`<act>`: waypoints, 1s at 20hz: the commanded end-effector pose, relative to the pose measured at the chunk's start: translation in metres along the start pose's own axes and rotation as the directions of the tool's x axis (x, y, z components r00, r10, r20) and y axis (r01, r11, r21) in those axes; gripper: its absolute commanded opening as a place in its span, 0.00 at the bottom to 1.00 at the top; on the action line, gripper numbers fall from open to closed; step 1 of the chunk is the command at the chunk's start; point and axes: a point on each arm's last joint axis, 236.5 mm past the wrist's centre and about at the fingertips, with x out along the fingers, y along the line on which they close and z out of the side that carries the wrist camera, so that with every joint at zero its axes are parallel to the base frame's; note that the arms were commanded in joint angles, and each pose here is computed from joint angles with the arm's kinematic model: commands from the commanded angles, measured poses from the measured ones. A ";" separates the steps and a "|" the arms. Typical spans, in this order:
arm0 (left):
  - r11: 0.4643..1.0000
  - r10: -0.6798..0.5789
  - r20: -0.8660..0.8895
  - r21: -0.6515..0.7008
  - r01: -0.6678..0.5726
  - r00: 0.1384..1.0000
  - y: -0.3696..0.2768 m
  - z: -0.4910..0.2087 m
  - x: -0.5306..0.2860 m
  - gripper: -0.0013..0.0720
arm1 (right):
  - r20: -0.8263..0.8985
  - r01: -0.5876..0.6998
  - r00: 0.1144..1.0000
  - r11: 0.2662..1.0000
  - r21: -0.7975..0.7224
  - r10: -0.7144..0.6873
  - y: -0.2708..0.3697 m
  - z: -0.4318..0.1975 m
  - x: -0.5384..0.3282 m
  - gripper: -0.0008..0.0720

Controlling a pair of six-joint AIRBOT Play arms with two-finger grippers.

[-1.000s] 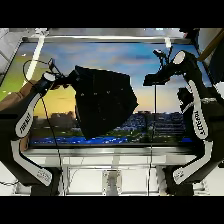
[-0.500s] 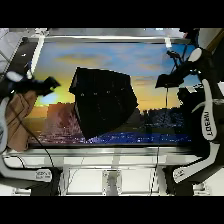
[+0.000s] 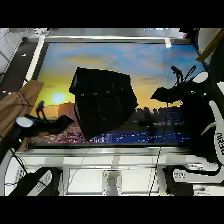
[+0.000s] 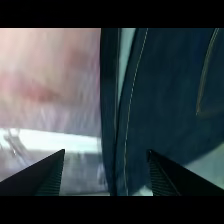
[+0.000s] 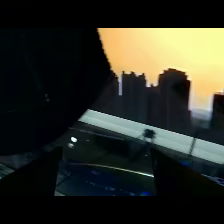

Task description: Fold the clothes and pants, and hang the long-sleeved shirts on hangers.

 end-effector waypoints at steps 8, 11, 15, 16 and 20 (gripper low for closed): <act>0.997 -0.051 -0.145 -0.057 0.043 0.988 -0.027 -0.070 0.055 0.75 | 0.066 -0.060 0.996 0.998 -0.011 0.061 0.010 0.005 0.006 0.87; 0.995 -0.069 -0.162 -0.084 0.056 0.984 -0.036 -0.078 0.066 0.75 | 0.063 -0.061 0.996 0.998 -0.012 0.062 0.011 0.004 0.006 0.87; 0.992 -0.083 -0.098 -0.100 0.074 0.992 -0.045 -0.068 0.071 0.23 | 0.063 -0.061 0.996 0.998 -0.012 0.062 0.011 0.004 0.006 0.87; 0.992 -0.087 -0.083 -0.102 0.079 0.993 -0.047 -0.064 0.071 0.04 | 0.063 -0.061 0.996 0.998 -0.013 0.062 0.011 0.004 0.006 0.87; 0.991 -0.123 -0.045 -0.050 0.121 0.991 -0.068 -0.045 0.065 0.04 | 0.069 -0.038 0.997 0.999 -0.016 0.039 0.005 0.006 0.007 0.87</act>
